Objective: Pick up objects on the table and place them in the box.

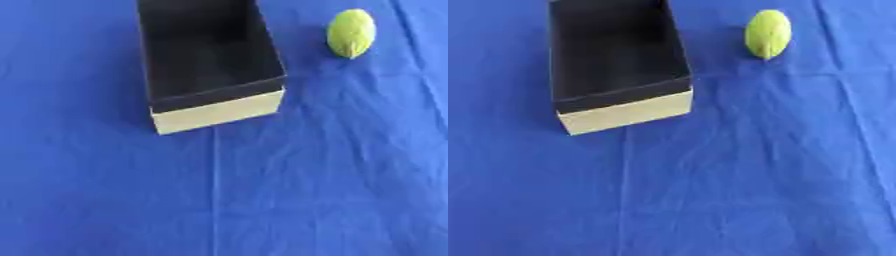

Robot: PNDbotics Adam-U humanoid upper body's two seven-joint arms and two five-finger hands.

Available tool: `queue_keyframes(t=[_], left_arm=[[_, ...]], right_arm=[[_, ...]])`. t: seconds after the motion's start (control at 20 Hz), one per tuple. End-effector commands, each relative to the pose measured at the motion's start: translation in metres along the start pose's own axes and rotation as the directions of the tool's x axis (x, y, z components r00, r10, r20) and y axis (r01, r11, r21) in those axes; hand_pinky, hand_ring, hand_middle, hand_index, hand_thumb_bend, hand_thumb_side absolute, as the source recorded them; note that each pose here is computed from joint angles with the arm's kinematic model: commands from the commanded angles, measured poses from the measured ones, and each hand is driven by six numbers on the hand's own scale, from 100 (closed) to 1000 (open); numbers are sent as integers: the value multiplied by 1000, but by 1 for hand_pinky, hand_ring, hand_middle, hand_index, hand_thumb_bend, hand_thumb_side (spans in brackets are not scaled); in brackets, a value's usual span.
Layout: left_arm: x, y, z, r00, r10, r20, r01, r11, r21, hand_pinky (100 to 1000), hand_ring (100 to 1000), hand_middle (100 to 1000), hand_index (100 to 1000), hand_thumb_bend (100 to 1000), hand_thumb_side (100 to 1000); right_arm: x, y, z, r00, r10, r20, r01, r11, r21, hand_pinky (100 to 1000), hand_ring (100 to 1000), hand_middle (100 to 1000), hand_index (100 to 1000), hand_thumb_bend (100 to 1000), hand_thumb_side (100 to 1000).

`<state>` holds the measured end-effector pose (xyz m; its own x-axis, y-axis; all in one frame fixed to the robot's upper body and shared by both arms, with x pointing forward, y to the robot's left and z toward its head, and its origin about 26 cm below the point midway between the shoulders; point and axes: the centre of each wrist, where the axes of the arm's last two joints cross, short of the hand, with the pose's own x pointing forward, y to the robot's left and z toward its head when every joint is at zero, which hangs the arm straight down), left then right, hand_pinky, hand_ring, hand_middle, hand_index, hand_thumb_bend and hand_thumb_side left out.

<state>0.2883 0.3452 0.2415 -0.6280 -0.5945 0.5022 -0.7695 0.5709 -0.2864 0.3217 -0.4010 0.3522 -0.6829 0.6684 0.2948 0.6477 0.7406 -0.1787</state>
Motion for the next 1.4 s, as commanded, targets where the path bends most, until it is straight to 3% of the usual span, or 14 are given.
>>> queue_keyframes(t=[0.05,0.6,0.8,0.85,0.9,1.0,1.1,1.2,1.4], left_arm=[[5,1,-7,999,3,32,-3,1000,-4,466,750,683,685,873,821],[6,0,-7,999,6,35,-6,1000,-6,469,750,683,687,871,821],[6,-1,-6,999,9,34,-9,1000,-10,468,750,683,687,872,821],[6,-1,-6,999,10,34,-9,1000,-12,468,750,683,688,872,822],[7,-1,-6,999,10,34,-10,1000,-13,468,750,683,688,872,822],[7,-2,-6,999,11,34,-11,1000,-15,468,750,683,687,873,822],[7,-2,-5,999,12,33,-11,1000,-18,467,750,683,687,874,821],[7,-2,-5,999,11,34,-10,1000,-21,467,750,683,687,874,821],[7,-2,-5,999,8,35,-7,1000,-25,465,751,684,686,876,821]], right_arm=[[5,-7,-8,999,20,32,-20,1000,0,856,787,731,897,100,388],[9,-2,-12,998,17,55,-19,999,38,855,794,732,897,100,346],[14,11,-23,995,35,96,-47,991,128,853,809,745,899,100,301],[15,15,-27,993,46,110,-63,985,158,853,814,749,901,100,255],[16,19,-31,991,57,121,-79,980,184,853,814,750,901,100,292],[18,28,-38,985,79,155,-117,961,250,853,828,768,906,100,259],[18,38,-45,973,114,198,-177,926,335,853,846,797,917,100,236],[18,49,-51,953,156,259,-260,863,434,853,855,812,925,100,239],[12,69,-57,896,207,392,-420,681,600,853,874,854,938,100,272]])
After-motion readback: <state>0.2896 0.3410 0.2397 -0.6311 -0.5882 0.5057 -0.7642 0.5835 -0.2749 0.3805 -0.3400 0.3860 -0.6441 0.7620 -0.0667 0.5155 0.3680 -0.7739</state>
